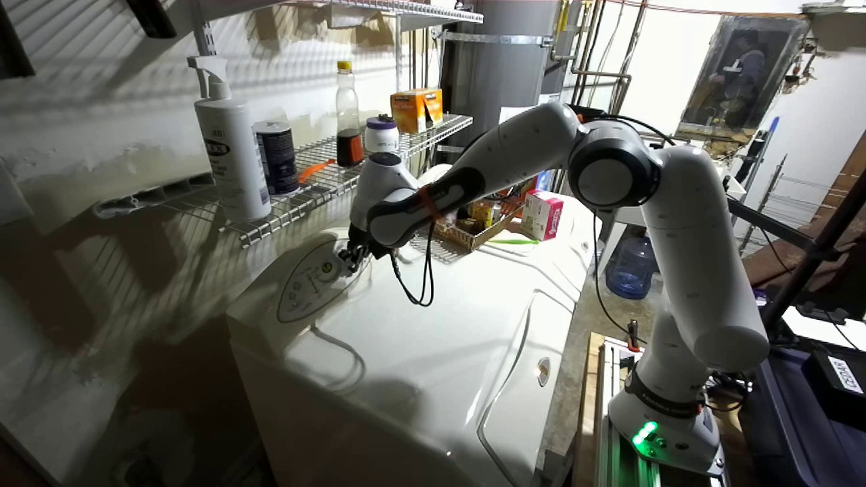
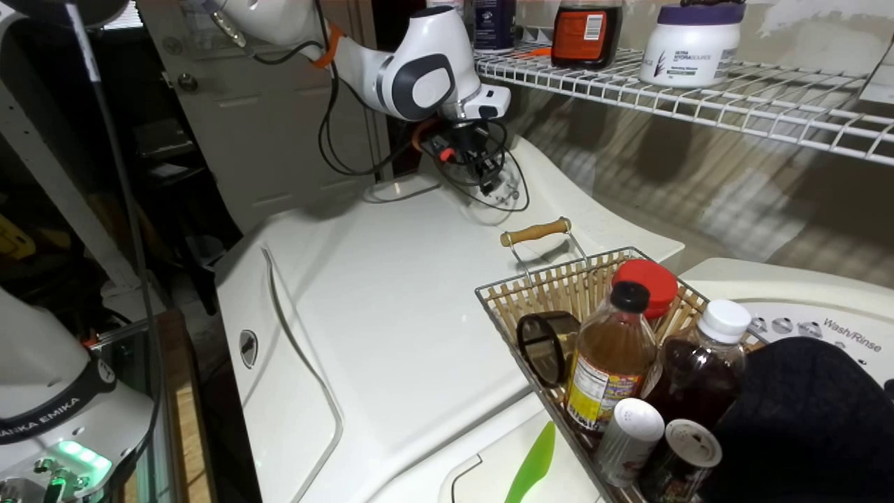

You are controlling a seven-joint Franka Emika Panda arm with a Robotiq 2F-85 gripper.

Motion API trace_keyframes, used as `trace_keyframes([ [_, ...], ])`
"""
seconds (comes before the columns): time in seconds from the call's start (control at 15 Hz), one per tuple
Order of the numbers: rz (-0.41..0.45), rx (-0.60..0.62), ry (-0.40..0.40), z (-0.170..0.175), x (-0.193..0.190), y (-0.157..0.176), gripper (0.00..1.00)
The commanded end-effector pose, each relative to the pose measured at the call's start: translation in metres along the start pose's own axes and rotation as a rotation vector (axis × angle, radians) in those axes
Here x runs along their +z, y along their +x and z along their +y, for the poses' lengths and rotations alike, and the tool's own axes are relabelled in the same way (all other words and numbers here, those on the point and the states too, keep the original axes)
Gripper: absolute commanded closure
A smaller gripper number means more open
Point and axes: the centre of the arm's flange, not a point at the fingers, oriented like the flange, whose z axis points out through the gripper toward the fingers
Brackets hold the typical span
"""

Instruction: Press the last button on the right side of the washing machine

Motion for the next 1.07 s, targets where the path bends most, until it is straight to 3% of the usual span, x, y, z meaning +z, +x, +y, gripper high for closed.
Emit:
trace_keyframes([
  [0.0,-0.021,-0.062,0.094,0.018,0.015,-0.006,1.00],
  [0.4,-0.053,-0.127,0.193,0.058,0.019,-0.045,1.00],
  [0.8,-0.015,-0.108,0.207,0.087,-0.008,-0.072,1.00],
  [0.87,-0.002,-0.109,0.219,0.088,-0.018,-0.074,0.74],
  [1.0,0.004,-0.092,0.263,0.085,-0.049,-0.073,0.67],
])
